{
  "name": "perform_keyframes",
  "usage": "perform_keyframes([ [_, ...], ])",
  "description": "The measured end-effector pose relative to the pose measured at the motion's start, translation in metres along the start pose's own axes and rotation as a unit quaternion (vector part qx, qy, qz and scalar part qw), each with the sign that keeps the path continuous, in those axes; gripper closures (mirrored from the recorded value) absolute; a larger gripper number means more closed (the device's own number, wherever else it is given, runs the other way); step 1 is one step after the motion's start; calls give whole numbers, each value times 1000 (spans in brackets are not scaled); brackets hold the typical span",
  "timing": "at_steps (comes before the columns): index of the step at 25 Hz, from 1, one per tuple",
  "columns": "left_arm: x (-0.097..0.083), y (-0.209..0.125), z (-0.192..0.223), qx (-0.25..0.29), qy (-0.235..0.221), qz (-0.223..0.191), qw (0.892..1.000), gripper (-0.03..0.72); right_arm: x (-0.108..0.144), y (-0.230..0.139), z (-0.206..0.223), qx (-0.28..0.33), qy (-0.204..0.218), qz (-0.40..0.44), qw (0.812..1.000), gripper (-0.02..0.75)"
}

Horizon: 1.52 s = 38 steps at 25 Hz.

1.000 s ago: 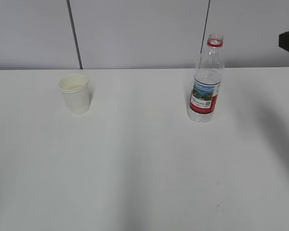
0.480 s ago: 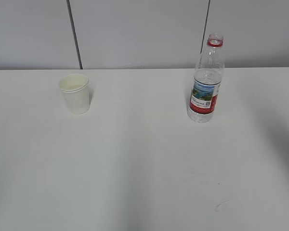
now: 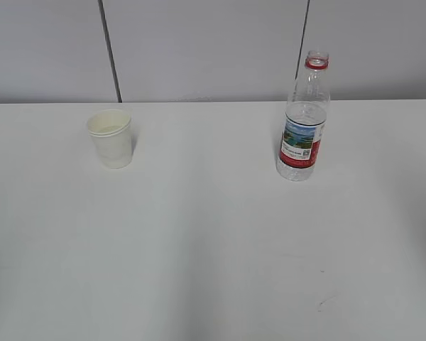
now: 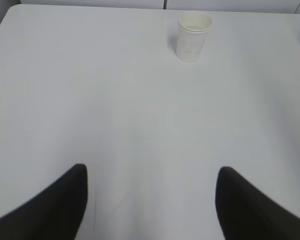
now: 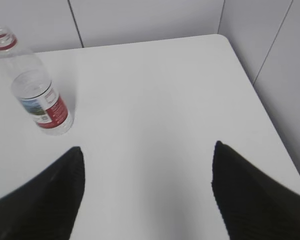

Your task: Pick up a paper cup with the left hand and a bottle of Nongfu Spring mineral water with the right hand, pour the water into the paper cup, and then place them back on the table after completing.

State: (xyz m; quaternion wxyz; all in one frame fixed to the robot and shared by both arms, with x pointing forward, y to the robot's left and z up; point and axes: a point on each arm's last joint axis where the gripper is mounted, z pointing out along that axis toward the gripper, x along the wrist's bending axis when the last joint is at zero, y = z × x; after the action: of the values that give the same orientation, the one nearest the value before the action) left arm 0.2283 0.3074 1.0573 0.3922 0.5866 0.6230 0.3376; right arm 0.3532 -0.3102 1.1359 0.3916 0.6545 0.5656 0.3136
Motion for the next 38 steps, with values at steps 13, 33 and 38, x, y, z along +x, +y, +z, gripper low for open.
perform_keyframes([
  [13,0,0,0,0,0,0,1000,198,-13,-49,-71,31,41,13,999,152],
  [33,0,0,0,0,0,0,1000,198,-9,-143,-63,18,99,-26,995,152],
  [38,0,0,0,0,0,0,1000,198,-8,-142,-63,13,105,-33,994,152],
])
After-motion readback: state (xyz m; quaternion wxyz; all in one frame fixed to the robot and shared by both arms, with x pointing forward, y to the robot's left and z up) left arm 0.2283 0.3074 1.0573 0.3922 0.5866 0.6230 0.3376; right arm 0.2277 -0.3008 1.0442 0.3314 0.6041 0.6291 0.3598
